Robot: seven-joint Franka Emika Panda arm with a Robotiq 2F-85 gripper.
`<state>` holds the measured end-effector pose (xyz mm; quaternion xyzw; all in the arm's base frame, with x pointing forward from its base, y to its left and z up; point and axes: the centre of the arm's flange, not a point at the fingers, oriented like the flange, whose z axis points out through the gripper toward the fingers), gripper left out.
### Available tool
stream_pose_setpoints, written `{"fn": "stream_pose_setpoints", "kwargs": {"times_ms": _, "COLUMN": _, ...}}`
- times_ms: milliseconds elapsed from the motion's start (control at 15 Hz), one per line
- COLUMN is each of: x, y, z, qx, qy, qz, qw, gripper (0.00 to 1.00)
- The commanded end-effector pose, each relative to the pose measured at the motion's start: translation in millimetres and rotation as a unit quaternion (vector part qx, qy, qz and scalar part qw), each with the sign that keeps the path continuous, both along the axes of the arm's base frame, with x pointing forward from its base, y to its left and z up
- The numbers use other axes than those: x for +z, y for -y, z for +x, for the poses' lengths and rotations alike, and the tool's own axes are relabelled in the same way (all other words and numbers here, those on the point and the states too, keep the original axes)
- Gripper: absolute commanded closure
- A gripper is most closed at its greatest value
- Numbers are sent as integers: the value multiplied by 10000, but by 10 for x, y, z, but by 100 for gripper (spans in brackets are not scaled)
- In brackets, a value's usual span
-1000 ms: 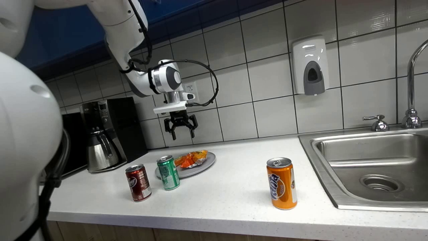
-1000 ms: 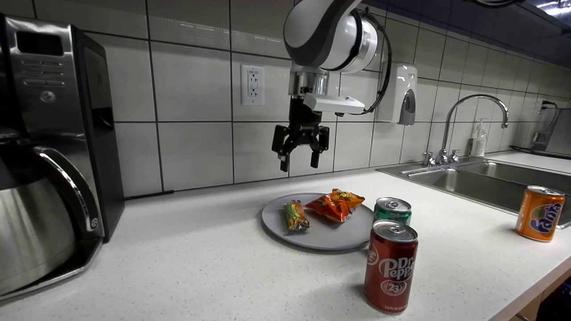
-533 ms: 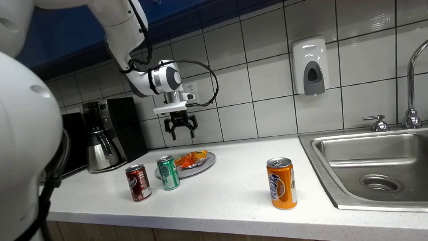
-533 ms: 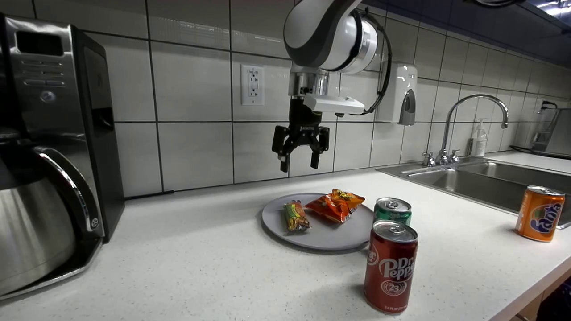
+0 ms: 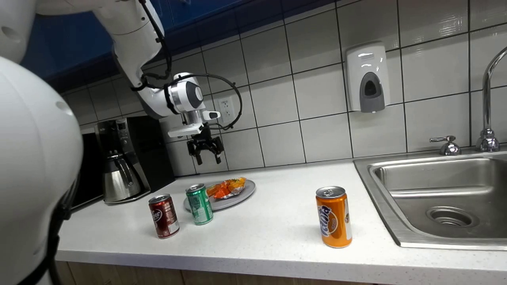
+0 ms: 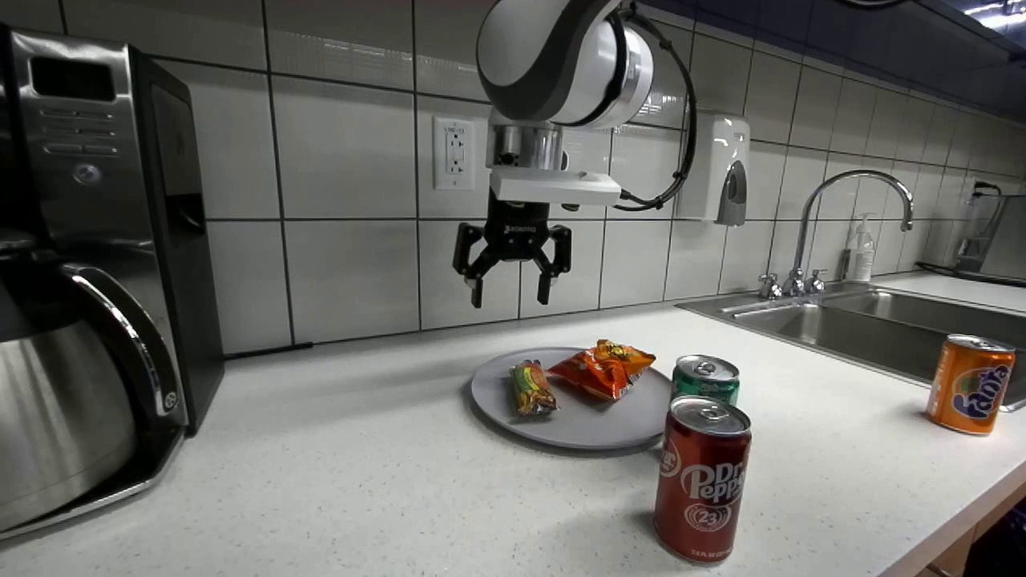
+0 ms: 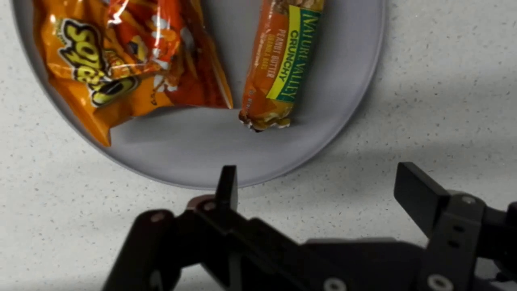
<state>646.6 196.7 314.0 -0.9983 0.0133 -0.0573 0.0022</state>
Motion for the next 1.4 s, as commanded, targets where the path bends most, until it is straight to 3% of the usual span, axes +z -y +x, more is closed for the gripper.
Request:
{"fn": "stream_pose_setpoints", "kwargs": {"times_ms": 0, "x": -86, "y": -184, "z": -26, "qx": -696, "qy": 90, "qz": -41, "qw": 9975, "gripper": 0}}
{"fn": "stream_pose_setpoints", "kwargs": {"times_ms": 467, "x": -357, "y": -57, "z": -157, "qx": -1511, "qy": -49, "qz": 6, "qw": 9885, "gripper": 0}}
{"fn": "stream_pose_setpoints", "kwargs": {"times_ms": 1333, "x": -625, "y": -14, "z": -323, "qx": -1810, "qy": -259, "qz": 230, "qw": 9829, "gripper": 0}}
